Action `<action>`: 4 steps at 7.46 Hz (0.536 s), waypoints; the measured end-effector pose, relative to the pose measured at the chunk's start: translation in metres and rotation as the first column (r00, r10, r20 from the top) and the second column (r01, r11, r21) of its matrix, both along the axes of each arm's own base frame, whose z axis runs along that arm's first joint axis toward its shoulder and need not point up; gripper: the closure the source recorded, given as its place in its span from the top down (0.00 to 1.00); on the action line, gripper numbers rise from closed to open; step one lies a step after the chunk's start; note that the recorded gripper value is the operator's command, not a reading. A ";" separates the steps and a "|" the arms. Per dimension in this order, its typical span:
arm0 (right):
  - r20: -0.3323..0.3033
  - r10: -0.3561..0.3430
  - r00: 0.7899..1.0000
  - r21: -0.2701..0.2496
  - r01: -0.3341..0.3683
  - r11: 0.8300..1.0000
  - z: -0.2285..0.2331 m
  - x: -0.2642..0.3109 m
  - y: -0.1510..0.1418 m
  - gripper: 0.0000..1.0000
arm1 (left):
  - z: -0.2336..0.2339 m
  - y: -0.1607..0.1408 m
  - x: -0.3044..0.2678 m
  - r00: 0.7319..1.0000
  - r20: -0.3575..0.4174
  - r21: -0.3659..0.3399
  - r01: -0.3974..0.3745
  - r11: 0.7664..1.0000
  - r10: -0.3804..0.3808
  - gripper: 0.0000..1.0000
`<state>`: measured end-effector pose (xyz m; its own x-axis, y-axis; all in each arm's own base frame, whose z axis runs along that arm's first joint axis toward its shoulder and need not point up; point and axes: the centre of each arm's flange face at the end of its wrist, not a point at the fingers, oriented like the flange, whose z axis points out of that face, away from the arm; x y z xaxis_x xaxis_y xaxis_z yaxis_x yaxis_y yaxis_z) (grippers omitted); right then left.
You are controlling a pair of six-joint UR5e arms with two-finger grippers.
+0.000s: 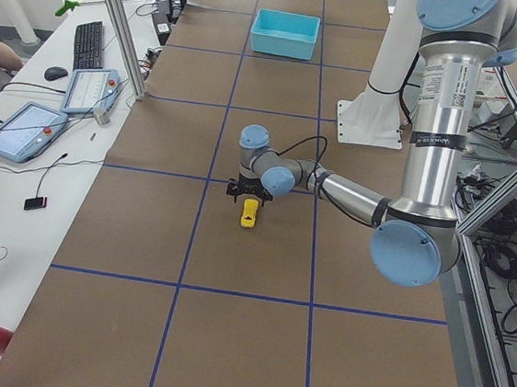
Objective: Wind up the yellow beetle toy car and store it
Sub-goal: 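Lower the left gripper onto the yellow beetle toy car, then press the car down with the left gripper and pull it backward to wind it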
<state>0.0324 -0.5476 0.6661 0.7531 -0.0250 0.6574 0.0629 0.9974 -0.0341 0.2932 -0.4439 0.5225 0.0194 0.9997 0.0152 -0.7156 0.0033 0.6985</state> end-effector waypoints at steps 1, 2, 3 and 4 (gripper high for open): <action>0.000 0.000 1.000 -0.001 0.000 1.000 0.001 0.000 0.001 1.00 | 0.003 -0.002 0.002 1.000 0.001 -0.007 -0.003 1.000 0.003 1.00; 0.000 0.000 1.000 -0.001 0.000 1.000 0.001 0.000 0.001 1.00 | 0.005 -0.003 0.004 1.000 0.003 -0.013 -0.004 1.000 0.004 1.00; 0.000 0.000 1.000 -0.002 0.000 1.000 0.001 0.000 0.001 1.00 | 0.008 -0.005 0.006 1.000 0.005 -0.020 -0.005 1.000 0.005 1.00; 0.000 0.000 1.000 -0.002 0.000 1.000 0.001 0.000 0.001 1.00 | 0.011 -0.009 0.009 1.000 0.007 -0.025 -0.006 1.000 0.006 0.99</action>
